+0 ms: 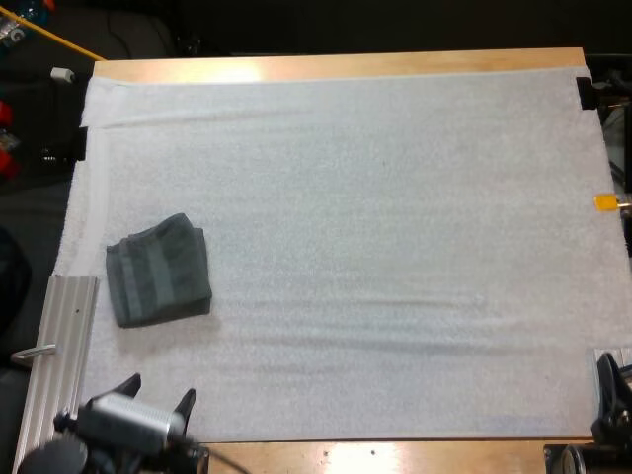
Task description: Pick towel from pile, fold and stack
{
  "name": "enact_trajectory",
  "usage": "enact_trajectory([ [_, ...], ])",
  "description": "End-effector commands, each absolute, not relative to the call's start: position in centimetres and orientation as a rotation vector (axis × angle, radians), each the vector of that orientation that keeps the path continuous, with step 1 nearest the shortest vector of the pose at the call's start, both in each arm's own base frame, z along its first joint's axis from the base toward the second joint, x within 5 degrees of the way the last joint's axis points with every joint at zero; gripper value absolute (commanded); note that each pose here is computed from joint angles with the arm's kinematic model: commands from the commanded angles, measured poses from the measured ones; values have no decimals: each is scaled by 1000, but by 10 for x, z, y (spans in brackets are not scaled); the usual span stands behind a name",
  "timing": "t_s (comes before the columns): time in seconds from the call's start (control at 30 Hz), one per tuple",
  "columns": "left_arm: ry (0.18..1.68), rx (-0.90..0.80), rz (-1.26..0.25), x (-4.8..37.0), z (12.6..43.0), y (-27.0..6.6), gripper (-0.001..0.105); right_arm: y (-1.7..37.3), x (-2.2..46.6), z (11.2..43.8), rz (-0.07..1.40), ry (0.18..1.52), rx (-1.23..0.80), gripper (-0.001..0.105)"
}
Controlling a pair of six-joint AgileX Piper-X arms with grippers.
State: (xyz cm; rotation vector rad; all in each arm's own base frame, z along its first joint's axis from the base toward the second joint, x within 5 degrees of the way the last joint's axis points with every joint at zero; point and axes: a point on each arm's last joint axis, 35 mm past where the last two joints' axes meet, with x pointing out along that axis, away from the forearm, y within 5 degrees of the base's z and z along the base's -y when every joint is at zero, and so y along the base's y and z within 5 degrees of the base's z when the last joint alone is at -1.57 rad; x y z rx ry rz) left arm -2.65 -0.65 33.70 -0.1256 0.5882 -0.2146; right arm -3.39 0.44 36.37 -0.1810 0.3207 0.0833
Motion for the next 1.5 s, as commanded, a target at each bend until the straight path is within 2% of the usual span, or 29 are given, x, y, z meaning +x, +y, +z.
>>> enact_trajectory([
  [0.0,542,-118,-215,-38,334,-6,62,5,-40,362,81,321,-181,81],
  [0.33,624,-91,-214,-46,329,-6,62,5,-42,356,86,381,-176,81],
  [0.47,554,-63,-222,-40,333,-6,62,5,-39,359,80,339,-182,81],
  [0.8,257,-37,-227,-27,363,-6,62,3,-10,357,67,208,-192,81],
  [0.93,226,-35,-227,-24,365,-6,62,3,-3,351,66,205,-192,81],
  [1.47,381,-48,-224,24,302,-8,62,2,21,312,80,337,-182,81],
])
